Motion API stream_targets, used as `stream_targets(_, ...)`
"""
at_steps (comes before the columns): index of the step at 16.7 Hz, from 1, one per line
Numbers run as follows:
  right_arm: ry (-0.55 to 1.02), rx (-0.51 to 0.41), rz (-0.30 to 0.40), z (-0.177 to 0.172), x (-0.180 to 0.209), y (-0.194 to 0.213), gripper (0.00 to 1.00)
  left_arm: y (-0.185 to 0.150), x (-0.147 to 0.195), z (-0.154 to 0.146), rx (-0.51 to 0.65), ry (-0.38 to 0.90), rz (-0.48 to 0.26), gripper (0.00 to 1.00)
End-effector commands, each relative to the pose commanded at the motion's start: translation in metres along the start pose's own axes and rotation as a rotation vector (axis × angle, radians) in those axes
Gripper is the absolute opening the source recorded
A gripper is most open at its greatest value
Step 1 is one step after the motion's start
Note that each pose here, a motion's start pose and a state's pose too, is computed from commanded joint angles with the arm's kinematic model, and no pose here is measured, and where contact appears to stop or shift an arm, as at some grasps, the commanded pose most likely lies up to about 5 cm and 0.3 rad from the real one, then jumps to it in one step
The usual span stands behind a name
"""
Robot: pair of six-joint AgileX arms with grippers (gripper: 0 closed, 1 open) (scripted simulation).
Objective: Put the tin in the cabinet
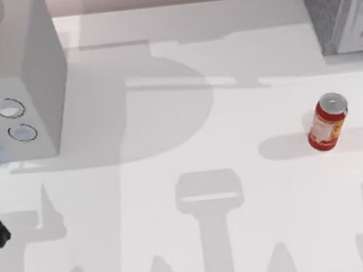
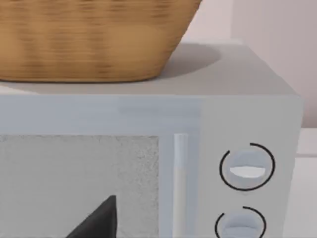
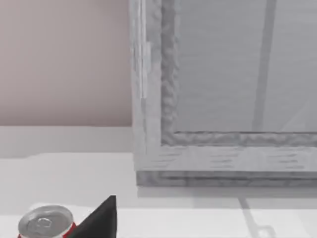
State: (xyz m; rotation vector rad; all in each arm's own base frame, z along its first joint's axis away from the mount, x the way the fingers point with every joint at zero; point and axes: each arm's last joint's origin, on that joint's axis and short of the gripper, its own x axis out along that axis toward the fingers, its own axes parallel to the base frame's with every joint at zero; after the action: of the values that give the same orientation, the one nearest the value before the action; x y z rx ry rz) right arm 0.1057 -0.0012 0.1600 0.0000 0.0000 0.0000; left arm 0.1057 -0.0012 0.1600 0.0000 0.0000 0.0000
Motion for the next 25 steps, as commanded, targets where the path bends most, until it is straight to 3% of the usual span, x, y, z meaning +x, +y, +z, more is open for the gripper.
stream_targets(3, -0.006, 0.000, -0.001, 0.001, 0.000, 0.000, 1.00, 0.000, 0.000, 0.000, 0.000, 0.000, 0.000, 1.00)
stream_targets(8, -0.151, 0.010, -0.014, 0.033, -0.001, 0.003, 1.00, 0.000, 0.000, 0.000, 0.000, 0.000, 0.000, 1.00)
stream_targets(12, -0.177, 0.055, 0.008, 0.048, 0.011, 0.011, 1.00, 0.000, 0.000, 0.000, 0.000, 0.000, 0.000, 1.00)
stream_targets(19, 0.059, 0.125, 0.047, 0.014, 0.048, 0.042, 1.00, 0.000, 0.000, 0.000, 0.000, 0.000, 0.000, 1.00)
stream_targets(25, 0.271, 0.105, 0.033, -0.035, 0.062, 0.070, 1.00, 0.000, 0.000, 0.000, 0.000, 0.000, 0.000, 1.00)
